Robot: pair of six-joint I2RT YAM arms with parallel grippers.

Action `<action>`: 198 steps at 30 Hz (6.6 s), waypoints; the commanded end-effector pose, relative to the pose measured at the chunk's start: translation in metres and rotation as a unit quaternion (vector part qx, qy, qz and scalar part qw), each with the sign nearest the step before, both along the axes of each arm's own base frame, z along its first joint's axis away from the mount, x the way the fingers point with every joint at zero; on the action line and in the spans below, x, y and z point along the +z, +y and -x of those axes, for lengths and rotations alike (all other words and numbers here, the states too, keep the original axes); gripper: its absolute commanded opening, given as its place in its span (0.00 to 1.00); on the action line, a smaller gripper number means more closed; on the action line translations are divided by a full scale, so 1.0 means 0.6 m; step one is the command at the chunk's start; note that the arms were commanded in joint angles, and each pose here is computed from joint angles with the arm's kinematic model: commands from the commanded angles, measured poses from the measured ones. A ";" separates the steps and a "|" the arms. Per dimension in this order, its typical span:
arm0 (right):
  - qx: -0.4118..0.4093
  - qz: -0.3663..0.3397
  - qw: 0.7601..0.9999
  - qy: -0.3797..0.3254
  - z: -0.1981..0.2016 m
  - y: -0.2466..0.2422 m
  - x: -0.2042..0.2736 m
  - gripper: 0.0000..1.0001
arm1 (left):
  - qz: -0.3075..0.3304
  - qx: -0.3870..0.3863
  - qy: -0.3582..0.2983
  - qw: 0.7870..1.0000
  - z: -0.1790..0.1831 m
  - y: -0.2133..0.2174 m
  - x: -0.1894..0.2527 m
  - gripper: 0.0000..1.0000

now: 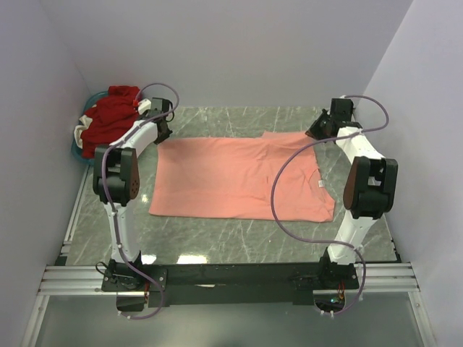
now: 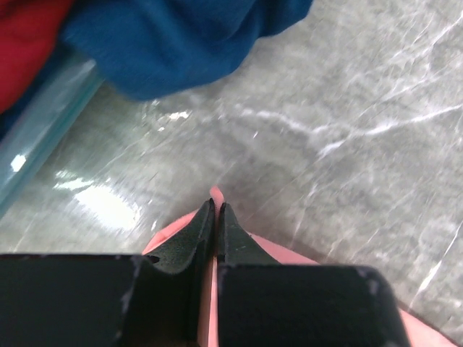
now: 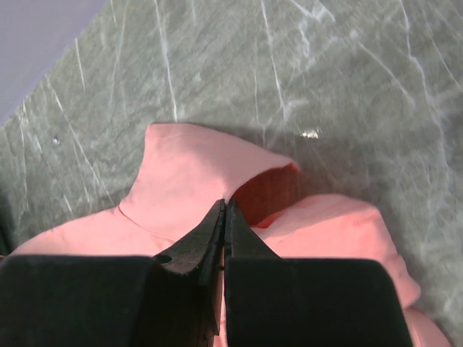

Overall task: Fold and stack the t-shirts
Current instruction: Fold the tshirt

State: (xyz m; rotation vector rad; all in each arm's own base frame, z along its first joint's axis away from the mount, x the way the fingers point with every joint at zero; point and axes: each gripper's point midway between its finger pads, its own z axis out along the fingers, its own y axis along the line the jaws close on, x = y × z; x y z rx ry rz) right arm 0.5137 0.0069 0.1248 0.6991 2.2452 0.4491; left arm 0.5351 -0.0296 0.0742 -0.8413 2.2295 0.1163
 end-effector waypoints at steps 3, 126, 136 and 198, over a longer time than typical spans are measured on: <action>-0.026 0.010 0.999 -0.045 0.033 -0.016 0.051 0.00 | 0.012 0.009 -0.041 0.999 0.019 0.005 0.065 0.01; 0.086 0.220 0.968 0.081 0.122 0.221 -0.101 0.02 | 0.101 0.004 -0.093 0.990 0.252 -0.039 0.024 0.43; 0.083 0.185 0.978 0.042 0.175 0.219 -0.045 0.00 | 0.105 0.014 -0.081 0.991 0.255 -0.035 0.003 0.41; -0.049 0.051 0.997 0.020 0.370 0.028 -0.068 0.50 | 0.212 -0.442 -0.096 0.866 0.344 -0.510 0.117 0.55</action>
